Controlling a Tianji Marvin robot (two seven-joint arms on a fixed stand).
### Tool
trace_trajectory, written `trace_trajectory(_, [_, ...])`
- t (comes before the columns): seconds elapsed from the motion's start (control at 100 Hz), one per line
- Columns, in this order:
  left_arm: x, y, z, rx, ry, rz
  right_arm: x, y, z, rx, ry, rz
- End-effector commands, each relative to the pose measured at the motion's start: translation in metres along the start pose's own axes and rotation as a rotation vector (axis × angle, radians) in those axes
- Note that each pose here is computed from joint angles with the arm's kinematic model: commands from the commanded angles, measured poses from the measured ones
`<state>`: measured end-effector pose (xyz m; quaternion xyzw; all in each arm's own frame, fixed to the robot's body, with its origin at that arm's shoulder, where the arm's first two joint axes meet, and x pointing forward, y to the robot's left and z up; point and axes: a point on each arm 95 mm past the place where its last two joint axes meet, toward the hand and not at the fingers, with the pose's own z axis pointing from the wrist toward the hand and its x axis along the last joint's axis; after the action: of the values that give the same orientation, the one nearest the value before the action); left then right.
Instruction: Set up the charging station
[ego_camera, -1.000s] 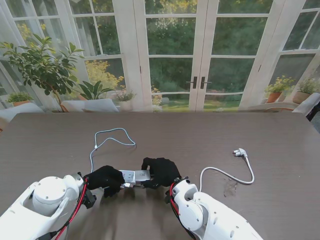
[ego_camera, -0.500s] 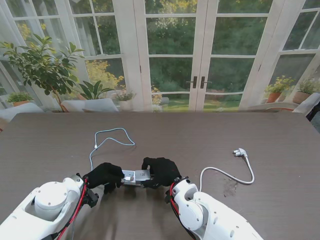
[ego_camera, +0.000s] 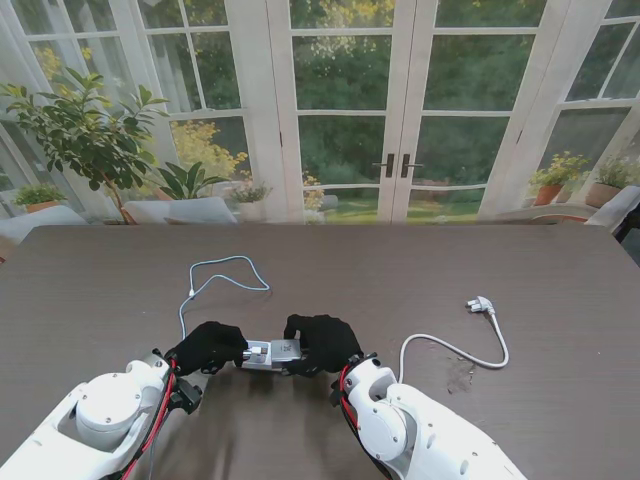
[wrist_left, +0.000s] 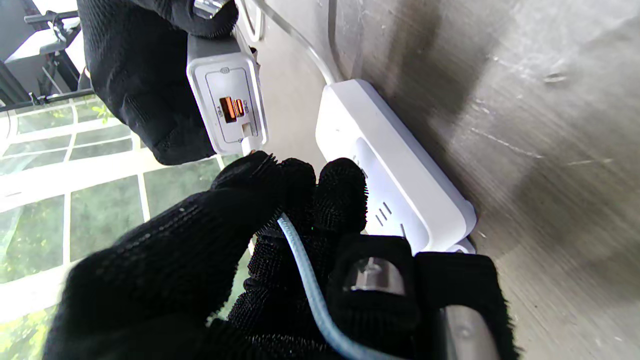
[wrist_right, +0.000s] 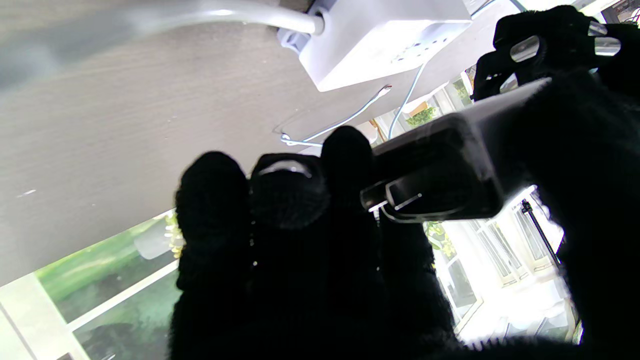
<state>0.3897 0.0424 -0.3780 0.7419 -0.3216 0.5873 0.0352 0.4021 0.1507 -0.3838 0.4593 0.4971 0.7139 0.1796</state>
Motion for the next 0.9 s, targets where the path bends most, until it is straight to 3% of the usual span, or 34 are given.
trace_trajectory(0.0, [0.0021, 0.0087, 0.0005, -0.017, 0.014, -0.014, 0.0044, -0.0013, 0.0006, 0.010, 0.006, 0.006])
trace_trajectory(0.46, [0.0046, 0.0130, -0.0004, 0.061, 0.079, 0.035, 0.0061, -0.0001, 0.0018, 0.007, -0.015, 0.005])
trace_trajectory(0.89, [0.0039, 0.0149, 0.0015, 0.082, 0.098, 0.070, 0.0071, -0.0006, 0.0022, 0.017, -0.036, 0.024])
